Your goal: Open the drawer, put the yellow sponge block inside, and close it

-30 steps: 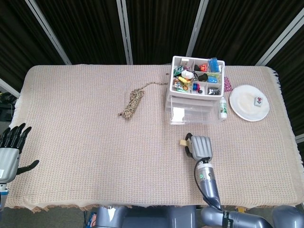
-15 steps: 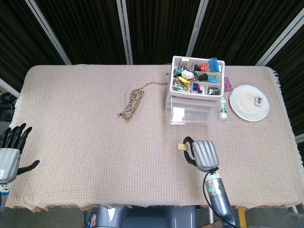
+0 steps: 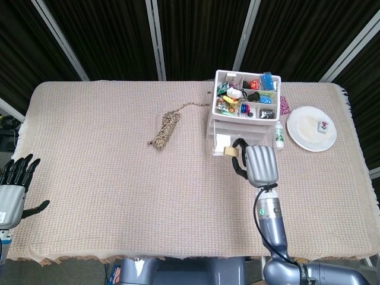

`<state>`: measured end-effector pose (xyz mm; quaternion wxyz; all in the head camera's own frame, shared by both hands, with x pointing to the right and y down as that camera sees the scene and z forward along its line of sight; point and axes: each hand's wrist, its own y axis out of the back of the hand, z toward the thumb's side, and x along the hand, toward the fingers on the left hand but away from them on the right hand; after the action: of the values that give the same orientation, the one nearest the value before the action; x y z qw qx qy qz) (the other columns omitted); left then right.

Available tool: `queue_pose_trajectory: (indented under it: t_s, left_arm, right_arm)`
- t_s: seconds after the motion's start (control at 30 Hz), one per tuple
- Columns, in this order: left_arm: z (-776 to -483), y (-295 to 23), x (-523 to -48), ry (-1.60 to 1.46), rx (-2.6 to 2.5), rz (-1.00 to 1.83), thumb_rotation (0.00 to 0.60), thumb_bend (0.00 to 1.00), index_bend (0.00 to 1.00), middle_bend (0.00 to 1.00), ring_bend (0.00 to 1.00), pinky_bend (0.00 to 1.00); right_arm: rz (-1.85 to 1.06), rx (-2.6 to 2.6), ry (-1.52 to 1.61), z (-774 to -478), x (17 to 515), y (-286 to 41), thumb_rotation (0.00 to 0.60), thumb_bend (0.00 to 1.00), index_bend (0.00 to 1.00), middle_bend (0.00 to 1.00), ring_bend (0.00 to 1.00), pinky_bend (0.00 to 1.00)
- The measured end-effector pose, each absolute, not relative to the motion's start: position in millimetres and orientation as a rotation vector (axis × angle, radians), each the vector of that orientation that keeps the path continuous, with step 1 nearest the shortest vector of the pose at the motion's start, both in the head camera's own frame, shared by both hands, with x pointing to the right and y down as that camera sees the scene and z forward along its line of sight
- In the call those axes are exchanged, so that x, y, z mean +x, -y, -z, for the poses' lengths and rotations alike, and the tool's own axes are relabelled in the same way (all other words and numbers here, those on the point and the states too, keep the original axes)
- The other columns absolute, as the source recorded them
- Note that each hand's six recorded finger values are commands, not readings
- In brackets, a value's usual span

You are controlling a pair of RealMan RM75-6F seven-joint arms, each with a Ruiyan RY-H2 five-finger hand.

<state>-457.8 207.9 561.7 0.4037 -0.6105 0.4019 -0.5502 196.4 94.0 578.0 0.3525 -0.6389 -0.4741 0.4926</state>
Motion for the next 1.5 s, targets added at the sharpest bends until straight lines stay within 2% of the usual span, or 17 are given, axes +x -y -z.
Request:
queue_pose_trajectory:
  t_s: [0.2,0.33,0.5,0.7,0.83,1.13,1.2,1.3,1.5]
  left_arm:
    - [-562,-208,-458,-1.018,-1.543,1.392,0.6,0.15,0.04,0.0,0.0,0.0]
    - [-562,-208,-459,-1.018,-1.545,1.395,0.6,0.15,0.04,0.0,0.0,0.0]
    - [-563,-208,-458,-1.017,-1.547,1.396,0.6,0.15,0.04,0.0,0.0,0.0]
    - [-562,-208,-458,-1.019,-1.544,1.395,0.6,0.15,0.04,0.0,0.0,0.0]
    - [-562,-208,-458,-1.019,-1.543,1.395,0.6,0.15,0.04,0.0,0.0,0.0]
    - [-562,-208,-458,-1.018,-1.541,1.392,0.6,0.15,0.04,0.0,0.0,0.0]
    - [-562,-208,-457,-1.018,-1.54,1.391,0.6,0.15,0.04,0.0,0.0,0.0]
    - [-562,-209,-457,-1.019,-1.539,1.393,0.6,0.15,0.05,0.0,0.0,0.0]
    - [-562,-208,-457,-1.022,-1.535,1.386,0.6,0.15,0.05,0.0,0.0,0.0]
  right_arm:
    - [-1.346,-1.599,1.264,-586,199,-70,0.6,0.35,0.56,0.79,0.78,0.75]
    - [-1.394,-1.567,1.278,-595,204,-60,0.6,0.34,0.44,0.78,0.77,0.75]
    - [-1.436,-1.544,1.249,-602,209,-56,0.6,0.28,0.37,0.77,0.77,0.75]
    - [-1.421,-1.535,1.247,-599,212,-55,0.6,0.27,0.32,0.77,0.76,0.75]
    - [-1.4,-1.544,1.25,-595,211,-57,0.6,0.27,0.31,0.72,0.72,0.72]
    - [-1.271,-1.56,1.17,-580,209,-82,0.6,0.26,0.3,0.37,0.32,0.49]
    - [-1.208,-1.554,1.125,-576,208,-92,0.6,0.26,0.3,0.25,0.18,0.32]
    - [-1.105,-1.529,1.033,-570,207,-109,0.6,0.26,0.28,0.14,0.04,0.15]
    - [-0.964,-1.415,0.724,-579,225,-159,0.6,0.26,0.11,0.0,0.0,0.0]
